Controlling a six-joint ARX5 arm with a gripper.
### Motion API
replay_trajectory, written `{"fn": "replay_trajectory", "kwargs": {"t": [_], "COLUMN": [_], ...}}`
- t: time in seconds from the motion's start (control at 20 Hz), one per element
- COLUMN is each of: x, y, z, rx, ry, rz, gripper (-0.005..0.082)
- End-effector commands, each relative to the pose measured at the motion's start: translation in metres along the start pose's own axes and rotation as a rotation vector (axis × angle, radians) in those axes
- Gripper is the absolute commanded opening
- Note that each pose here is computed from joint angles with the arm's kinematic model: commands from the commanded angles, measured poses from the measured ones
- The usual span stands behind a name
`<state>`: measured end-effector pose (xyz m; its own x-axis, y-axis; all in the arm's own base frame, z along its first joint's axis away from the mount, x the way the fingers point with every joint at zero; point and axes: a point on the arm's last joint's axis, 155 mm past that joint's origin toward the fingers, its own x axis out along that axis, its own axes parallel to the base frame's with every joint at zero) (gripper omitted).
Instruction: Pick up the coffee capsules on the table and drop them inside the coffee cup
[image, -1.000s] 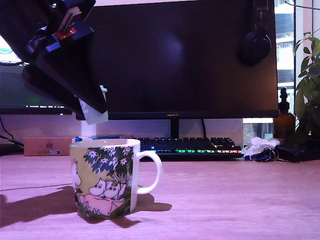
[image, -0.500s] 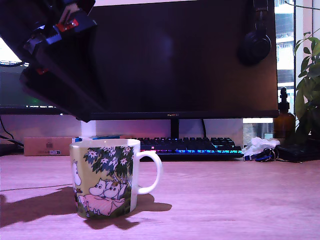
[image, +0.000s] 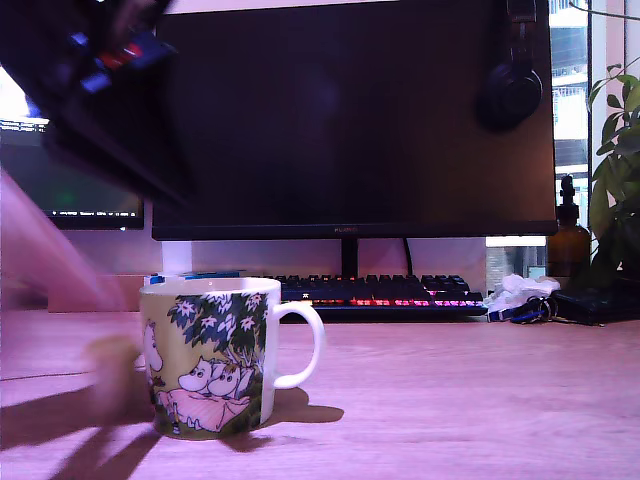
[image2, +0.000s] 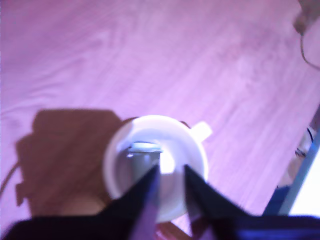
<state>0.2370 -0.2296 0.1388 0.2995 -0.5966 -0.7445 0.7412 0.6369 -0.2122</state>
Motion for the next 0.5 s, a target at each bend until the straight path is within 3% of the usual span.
{"fn": "replay_trajectory", "kwargs": {"t": [0.0, 0.25, 0.45], "x": [-0.004, -0.007, 0.001], "y": [0.009, 0.035, 0.037], "z": [0.001, 0.005, -0.008], "rx": [-0.015, -0.055, -0.081], "ry": [-0.016, -0.062, -0.068], "rz": [0.017, 0.068, 0.042], "gripper": [-0.0014, -0.0014, -0.0017]}}
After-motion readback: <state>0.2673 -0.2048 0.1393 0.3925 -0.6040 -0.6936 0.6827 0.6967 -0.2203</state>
